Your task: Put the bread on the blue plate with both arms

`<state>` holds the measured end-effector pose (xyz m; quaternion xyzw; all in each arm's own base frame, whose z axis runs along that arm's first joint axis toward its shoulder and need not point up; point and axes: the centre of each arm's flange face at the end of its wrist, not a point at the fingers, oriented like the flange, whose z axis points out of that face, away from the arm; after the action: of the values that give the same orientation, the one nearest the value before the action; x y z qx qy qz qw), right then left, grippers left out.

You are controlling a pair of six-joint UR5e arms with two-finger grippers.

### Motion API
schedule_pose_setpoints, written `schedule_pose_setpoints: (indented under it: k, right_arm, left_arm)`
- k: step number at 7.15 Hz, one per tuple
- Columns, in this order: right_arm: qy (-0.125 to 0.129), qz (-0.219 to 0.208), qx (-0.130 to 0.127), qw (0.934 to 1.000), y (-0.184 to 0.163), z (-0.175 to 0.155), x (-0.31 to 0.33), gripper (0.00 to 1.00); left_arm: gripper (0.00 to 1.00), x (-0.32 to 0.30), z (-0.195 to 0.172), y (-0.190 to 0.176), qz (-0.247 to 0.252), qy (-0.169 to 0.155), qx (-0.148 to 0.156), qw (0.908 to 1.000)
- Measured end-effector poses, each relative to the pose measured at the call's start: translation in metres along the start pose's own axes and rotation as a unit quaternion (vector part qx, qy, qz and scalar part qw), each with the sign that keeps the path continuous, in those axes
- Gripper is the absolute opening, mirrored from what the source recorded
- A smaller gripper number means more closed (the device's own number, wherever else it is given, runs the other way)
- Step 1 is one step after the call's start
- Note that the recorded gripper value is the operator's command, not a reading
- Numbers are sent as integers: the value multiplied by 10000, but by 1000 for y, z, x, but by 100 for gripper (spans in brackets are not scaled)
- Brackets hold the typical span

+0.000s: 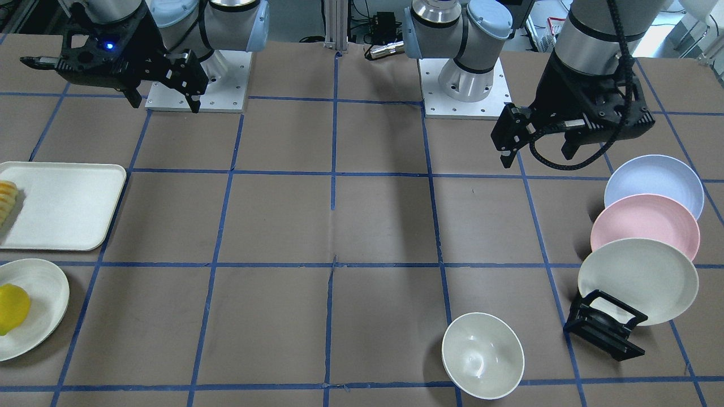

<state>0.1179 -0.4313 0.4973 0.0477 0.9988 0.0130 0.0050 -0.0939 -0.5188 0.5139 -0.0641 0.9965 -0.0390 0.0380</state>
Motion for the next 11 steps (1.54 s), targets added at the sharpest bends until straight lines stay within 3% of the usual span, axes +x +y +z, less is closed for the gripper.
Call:
schedule_pose_setpoints:
  k: [4, 8, 11]
  right_arm:
    - [-8, 313, -56, 9995, -14, 7, 41, 100]
    - [-81, 619, -326, 9975, -33, 43, 166, 100]
    - [27, 1046, -677, 9922, -53, 97, 296, 100]
  left_arm:
    - [100, 1, 6, -3, -11, 27, -49, 10000]
    - [100, -51, 9, -2, 384, -56, -395, 9985]
    - [100, -195, 17, -3, -675, -440, -715, 9942]
